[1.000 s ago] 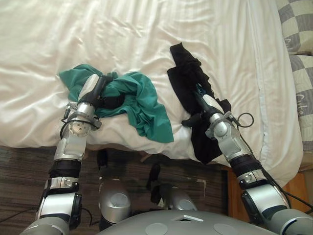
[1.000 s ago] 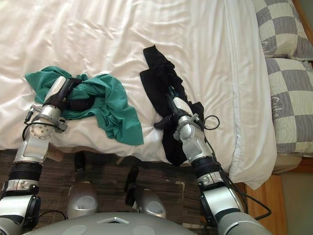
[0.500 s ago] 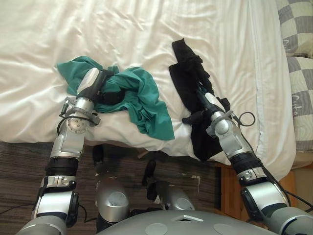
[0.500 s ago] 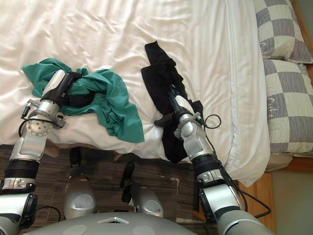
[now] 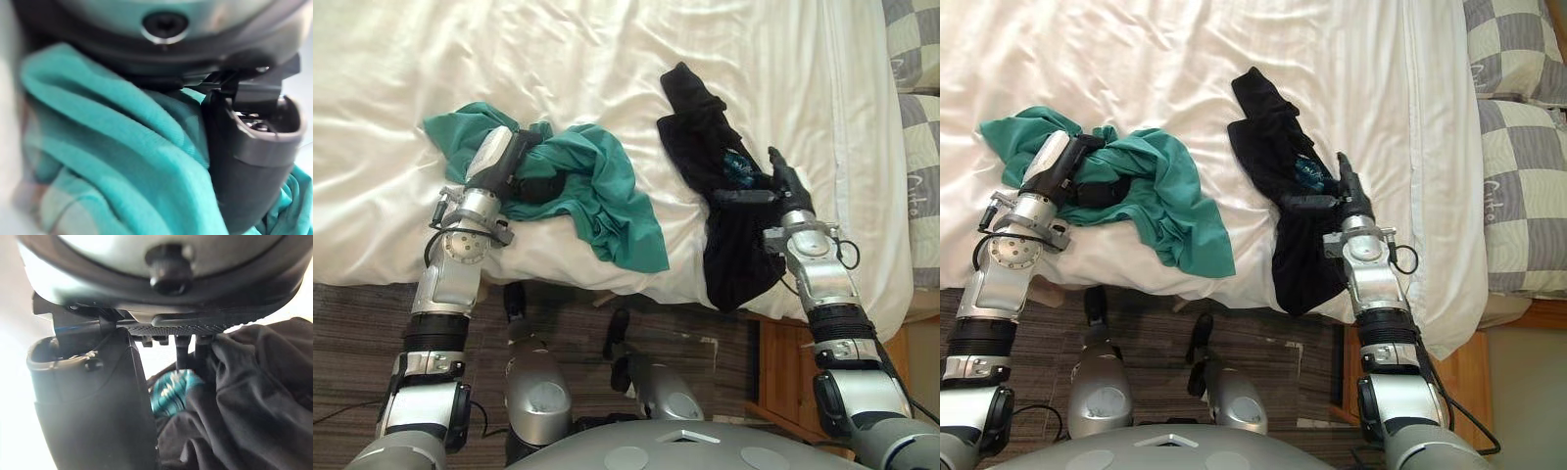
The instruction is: Tidy up the quilt and then pick up the clothes from the bed and put them into the laundry hamper
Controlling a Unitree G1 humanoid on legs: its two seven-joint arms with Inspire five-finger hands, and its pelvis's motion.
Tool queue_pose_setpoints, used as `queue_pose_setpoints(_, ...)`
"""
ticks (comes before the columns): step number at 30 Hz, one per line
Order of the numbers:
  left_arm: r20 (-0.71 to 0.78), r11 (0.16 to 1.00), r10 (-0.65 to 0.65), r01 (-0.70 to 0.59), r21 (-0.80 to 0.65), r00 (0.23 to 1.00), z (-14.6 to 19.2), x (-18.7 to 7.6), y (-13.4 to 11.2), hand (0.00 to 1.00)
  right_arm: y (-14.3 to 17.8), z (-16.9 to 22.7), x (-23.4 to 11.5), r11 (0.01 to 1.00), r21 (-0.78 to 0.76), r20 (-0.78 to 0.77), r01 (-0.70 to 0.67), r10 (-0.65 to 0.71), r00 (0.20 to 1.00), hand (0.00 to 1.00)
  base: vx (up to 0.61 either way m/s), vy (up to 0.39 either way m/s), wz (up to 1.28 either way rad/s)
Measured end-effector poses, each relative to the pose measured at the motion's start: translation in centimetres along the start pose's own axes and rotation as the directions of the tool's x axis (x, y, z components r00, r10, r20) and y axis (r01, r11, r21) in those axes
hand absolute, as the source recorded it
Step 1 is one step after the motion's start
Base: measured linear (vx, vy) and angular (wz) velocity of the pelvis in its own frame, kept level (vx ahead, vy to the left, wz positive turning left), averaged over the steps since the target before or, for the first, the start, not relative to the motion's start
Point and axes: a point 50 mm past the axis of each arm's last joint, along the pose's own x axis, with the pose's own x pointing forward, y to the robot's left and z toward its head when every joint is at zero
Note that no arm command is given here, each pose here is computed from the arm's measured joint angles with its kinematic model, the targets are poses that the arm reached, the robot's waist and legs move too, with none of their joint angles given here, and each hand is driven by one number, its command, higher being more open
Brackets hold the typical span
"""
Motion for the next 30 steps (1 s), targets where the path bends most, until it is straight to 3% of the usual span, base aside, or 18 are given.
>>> queue_pose_setpoints(18,-0.010,0.999,0.030,-0.031,-0.035,0.999,-0.3,-0.3,0.6,0.00,-1.7,2.2,-0.1,0.999,0.024,0.076,0.035,-0.036,0.996,1.00,-0.02,-0.047,0.00)
queue_pose_setpoints(26,0.055,0.994,0.052,-0.047,-0.096,0.997,1.2,0.8,1.6,0.00,-2.6,4.8,0.9,0.998,0.017,0.119,0.056,-0.058,0.991,1.00,-0.05,-0.026,0.00)
queue_pose_setpoints(30,0.093,0.991,0.070,-0.059,-0.119,0.993,2.2,1.5,2.0,0.00,-2.5,5.2,2.2,0.999,0.011,0.065,0.052,-0.053,0.996,1.00,-0.07,-0.011,0.02)
